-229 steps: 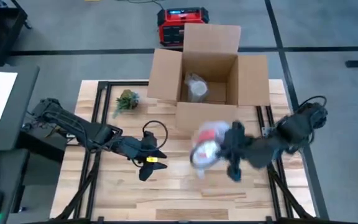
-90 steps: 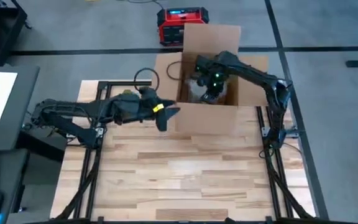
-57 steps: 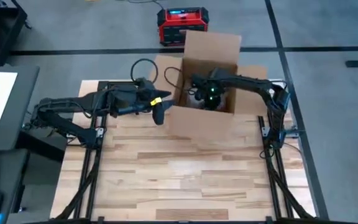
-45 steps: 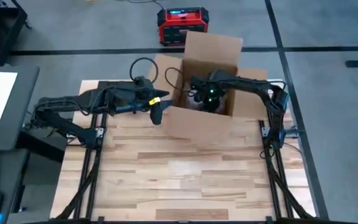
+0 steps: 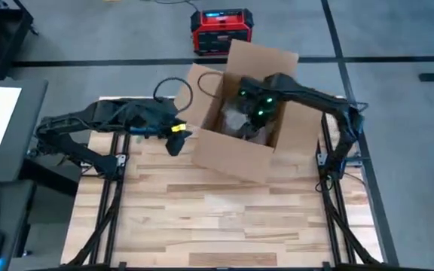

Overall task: Wrap mug
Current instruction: Close the cardboard box

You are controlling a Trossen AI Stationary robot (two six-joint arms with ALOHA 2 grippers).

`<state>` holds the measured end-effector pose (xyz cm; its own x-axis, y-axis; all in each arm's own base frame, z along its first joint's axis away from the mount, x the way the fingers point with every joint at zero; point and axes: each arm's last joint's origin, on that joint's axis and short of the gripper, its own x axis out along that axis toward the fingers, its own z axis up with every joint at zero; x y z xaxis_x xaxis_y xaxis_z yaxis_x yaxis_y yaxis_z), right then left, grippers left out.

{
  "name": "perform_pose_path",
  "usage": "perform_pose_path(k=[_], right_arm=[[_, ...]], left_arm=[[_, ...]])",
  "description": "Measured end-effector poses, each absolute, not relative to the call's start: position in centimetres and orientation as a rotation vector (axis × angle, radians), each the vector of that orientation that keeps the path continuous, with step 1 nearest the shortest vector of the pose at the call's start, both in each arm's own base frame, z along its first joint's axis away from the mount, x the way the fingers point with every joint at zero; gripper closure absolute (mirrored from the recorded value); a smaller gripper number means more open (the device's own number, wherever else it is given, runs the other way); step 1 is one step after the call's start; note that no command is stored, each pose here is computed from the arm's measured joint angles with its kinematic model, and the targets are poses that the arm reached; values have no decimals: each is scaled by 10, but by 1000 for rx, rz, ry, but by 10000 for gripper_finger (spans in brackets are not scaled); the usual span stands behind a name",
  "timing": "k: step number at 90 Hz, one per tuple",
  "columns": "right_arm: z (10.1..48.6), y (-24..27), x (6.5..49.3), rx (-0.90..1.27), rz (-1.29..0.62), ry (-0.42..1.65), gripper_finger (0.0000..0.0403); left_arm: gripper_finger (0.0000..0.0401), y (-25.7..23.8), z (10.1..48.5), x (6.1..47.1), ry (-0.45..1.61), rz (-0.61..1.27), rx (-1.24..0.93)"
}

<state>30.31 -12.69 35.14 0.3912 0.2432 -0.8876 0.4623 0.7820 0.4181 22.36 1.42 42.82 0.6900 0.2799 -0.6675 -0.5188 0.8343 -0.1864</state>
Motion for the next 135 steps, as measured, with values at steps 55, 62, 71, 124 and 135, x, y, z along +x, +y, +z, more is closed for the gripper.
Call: perform_pose_path(k=[55,62,71,124,135], right_arm=[[467,48,165,692,265,907,317],[458,65,152,755,242,975,343],[438,83,137,845,169,1086,376],[346,105,72,995,-654,1179,403],[348,103,80,987,-669,939,403]], left_arm=[[323,58,356,188,1214,509,-643],[368,67,349,185,1216,546,-625],[394,80,336,180,1232,690,-573],[401,87,341,220,879,721,-158],[401,74,359,234,748,620,-65]])
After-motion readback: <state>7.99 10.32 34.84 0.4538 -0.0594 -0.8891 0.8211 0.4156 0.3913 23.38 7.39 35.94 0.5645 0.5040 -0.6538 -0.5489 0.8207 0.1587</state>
